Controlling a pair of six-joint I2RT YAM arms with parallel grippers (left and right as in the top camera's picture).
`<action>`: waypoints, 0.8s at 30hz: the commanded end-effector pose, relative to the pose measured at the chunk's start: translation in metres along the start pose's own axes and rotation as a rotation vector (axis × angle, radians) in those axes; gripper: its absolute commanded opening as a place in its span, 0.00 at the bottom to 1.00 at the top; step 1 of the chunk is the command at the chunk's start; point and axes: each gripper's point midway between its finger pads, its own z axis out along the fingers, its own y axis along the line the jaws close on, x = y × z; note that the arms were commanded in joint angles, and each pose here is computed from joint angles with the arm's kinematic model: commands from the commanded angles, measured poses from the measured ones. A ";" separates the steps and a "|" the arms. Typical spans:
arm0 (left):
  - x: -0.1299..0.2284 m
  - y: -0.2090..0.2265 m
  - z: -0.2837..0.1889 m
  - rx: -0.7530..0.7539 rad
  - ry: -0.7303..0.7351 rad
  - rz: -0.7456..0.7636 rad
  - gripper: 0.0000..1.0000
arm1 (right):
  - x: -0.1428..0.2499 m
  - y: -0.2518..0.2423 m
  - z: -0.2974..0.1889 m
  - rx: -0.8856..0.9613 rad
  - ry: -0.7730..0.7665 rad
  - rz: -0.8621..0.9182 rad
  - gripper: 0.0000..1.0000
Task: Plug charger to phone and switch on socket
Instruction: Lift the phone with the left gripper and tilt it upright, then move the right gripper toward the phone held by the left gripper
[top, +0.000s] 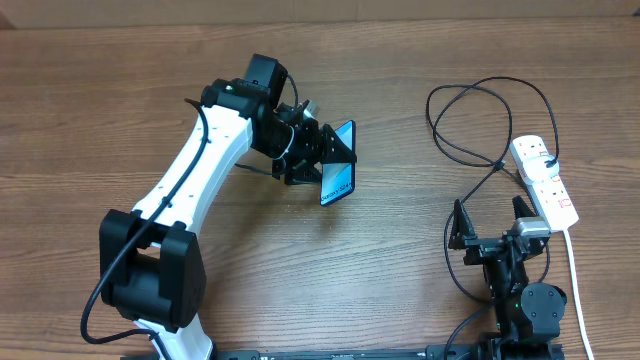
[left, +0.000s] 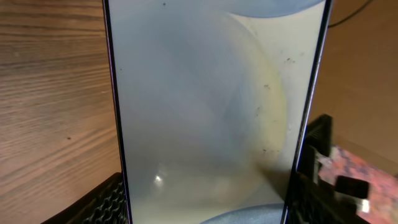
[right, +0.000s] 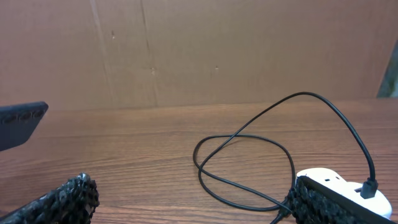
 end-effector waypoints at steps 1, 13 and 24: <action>0.000 -0.022 -0.013 0.129 0.032 -0.013 0.32 | 0.003 0.000 0.000 0.000 0.001 -0.002 1.00; -0.008 -0.019 -0.021 0.144 0.010 -0.039 0.30 | 0.002 0.008 0.000 -0.047 0.000 0.008 1.00; -0.022 -0.025 -0.024 0.167 -0.035 -0.082 0.28 | 0.007 0.117 -0.045 -0.679 0.359 0.833 1.00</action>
